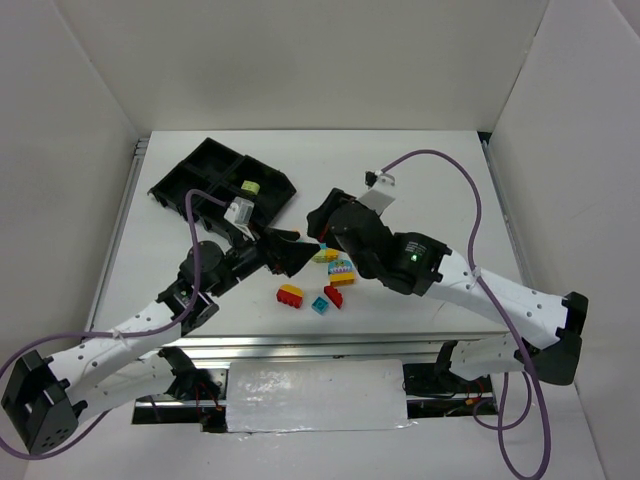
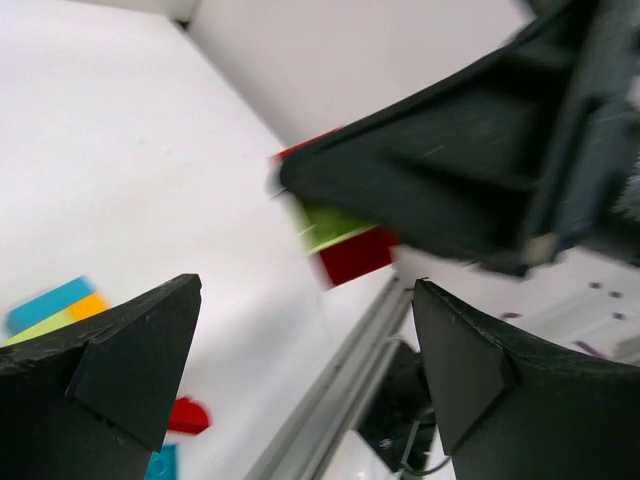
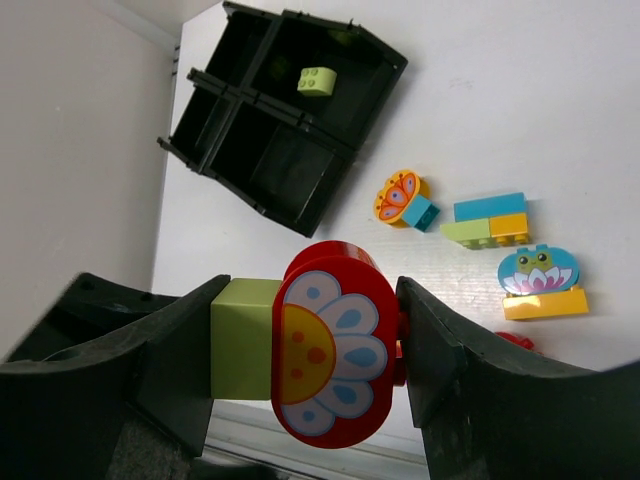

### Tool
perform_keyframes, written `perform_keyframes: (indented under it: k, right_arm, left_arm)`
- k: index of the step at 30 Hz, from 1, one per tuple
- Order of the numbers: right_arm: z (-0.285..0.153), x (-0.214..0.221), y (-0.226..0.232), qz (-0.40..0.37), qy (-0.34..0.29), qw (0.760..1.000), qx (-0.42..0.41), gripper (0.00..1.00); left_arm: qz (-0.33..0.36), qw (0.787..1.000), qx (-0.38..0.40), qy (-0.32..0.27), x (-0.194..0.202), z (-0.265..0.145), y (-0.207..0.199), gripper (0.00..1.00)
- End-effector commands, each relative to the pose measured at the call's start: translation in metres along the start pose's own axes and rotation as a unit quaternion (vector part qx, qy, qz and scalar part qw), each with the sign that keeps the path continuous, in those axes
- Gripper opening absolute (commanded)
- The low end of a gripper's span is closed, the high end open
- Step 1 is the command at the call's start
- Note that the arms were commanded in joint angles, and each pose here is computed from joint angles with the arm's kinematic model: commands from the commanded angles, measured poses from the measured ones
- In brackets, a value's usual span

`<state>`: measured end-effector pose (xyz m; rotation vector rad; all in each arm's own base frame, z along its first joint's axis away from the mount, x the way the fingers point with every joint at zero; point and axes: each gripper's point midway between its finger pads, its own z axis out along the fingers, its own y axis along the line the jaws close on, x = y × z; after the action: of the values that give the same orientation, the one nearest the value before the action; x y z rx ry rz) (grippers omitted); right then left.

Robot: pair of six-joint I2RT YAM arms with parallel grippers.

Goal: Sort the legos into containers by color

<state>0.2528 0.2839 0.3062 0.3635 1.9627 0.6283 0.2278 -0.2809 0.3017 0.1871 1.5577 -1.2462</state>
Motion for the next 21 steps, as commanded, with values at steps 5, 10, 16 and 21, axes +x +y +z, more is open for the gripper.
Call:
perform_keyframes:
  k: [5, 10, 16, 21]
  right_arm:
    - [-0.001, -0.042, -0.003, 0.023, -0.048, 0.998, 0.013, 0.0]
    - [0.0, -0.037, 0.007, 0.028, -0.037, 0.999, -0.004, 0.0]
    - [0.004, -0.032, 0.012, 0.026, -0.026, 0.999, -0.009, 0.0]
    - [0.008, -0.028, 0.014, 0.02, -0.022, 1.0, -0.01, 0.0]
  left_arm:
    - [0.027, 0.998, -0.059, -0.006, 0.004, -0.014, 0.03, 1.0]
    - [0.022, 0.999, -0.04, -0.016, -0.003, -0.011, 0.02, 0.99]
    - [-0.002, 0.999, -0.008, -0.031, -0.012, 0.002, 0.006, 0.99]
    - [-0.018, 0.999, 0.013, -0.039, -0.016, 0.01, -0.003, 0.99]
